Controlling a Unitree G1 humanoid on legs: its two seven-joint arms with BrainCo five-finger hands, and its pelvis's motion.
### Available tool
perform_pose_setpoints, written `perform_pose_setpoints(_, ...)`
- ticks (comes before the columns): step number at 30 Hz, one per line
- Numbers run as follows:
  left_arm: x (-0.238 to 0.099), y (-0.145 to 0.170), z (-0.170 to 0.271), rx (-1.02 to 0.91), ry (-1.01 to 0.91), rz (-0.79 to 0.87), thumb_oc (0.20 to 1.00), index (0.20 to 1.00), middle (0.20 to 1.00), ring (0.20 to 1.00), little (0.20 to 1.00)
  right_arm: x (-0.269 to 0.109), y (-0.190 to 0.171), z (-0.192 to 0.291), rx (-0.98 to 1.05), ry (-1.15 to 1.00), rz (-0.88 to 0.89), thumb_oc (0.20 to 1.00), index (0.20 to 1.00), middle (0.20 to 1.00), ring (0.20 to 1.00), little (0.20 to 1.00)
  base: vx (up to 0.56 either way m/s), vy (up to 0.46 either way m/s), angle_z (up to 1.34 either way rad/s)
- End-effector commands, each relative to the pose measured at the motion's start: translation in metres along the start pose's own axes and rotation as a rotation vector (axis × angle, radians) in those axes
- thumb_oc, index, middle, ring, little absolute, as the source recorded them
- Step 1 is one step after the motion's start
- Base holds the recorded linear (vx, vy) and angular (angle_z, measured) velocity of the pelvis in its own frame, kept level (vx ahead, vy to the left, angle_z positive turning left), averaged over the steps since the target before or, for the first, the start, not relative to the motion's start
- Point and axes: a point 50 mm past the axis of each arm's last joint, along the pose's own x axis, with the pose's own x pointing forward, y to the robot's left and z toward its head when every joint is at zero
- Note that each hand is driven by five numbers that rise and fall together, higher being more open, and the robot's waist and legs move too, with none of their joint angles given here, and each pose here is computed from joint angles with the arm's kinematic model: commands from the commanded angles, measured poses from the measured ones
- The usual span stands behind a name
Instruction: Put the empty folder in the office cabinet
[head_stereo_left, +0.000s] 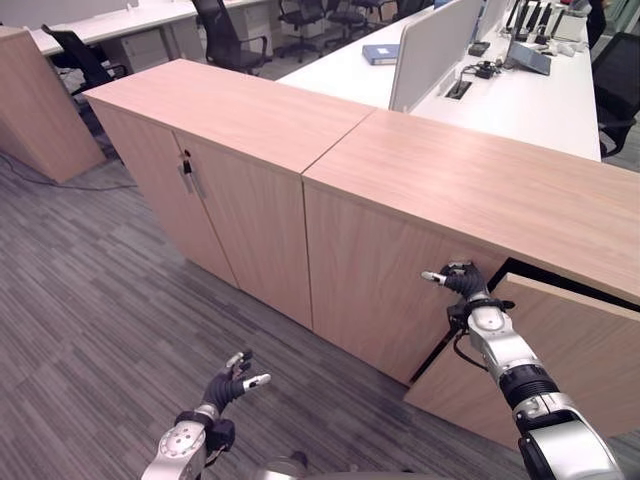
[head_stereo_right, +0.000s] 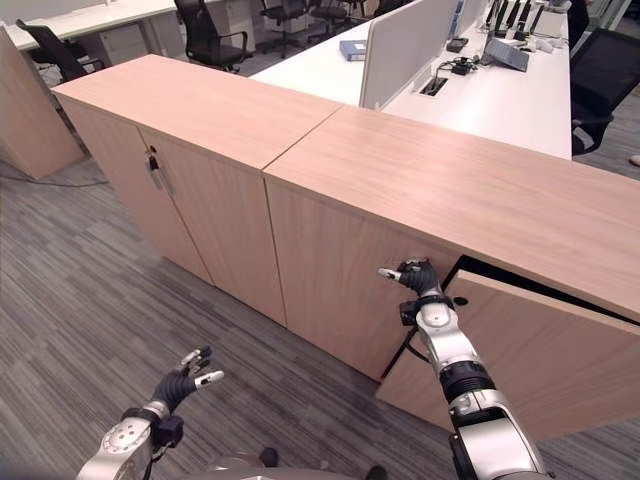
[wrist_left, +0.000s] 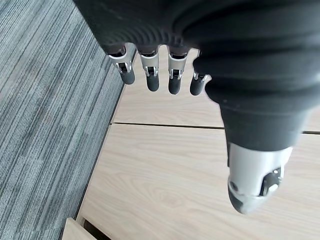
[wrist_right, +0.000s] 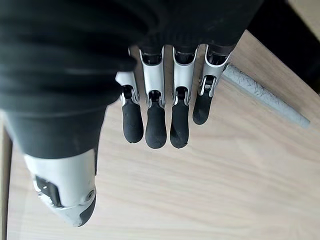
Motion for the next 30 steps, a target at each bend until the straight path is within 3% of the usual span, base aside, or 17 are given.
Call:
perform_pose_setpoints(1, 0.005, 0.003, 0.023, 0.031, -0.097, -0.012, 1.0, 1.0, 1.0, 1.0, 1.0, 0.01, -0.038, 0.012, -0.005, -0.016, -0.13, 1.0, 1.0, 1.0, 1.0, 1.0, 0.0, 0.0, 0.0)
perform_pose_setpoints(9, 0.004, 0.005, 0.014, -0.009, -0.08, 0.037, 1.0, 1.0, 1.0, 1.0, 1.0, -0.038, -0.004, -0.046, 0.015, 0.063, 0.035, 1.0, 1.0, 1.0, 1.0, 1.0, 0.0, -0.006, -0.07)
perform_pose_setpoints(17, 0.003, 0.008, 0.012, -0.006, -0.075, 0.042, 1.0, 1.0, 1.0, 1.0, 1.0, -0.06, 0.012, -0.074, -0.081, 0.132, 0.215, 1.0, 1.0, 1.0, 1.0, 1.0, -0.02, -0.018, -0.17)
perform_pose_setpoints(30, -0.002, 0.013, 0.006, -0.063, -0.067, 0.099, 1.0, 1.0, 1.0, 1.0, 1.0, -0.092, 0.017, -0.116, 0.034, 0.278, 0.169, 1.0, 1.0, 1.0, 1.0, 1.0, -0.03, 0.021, -0.24)
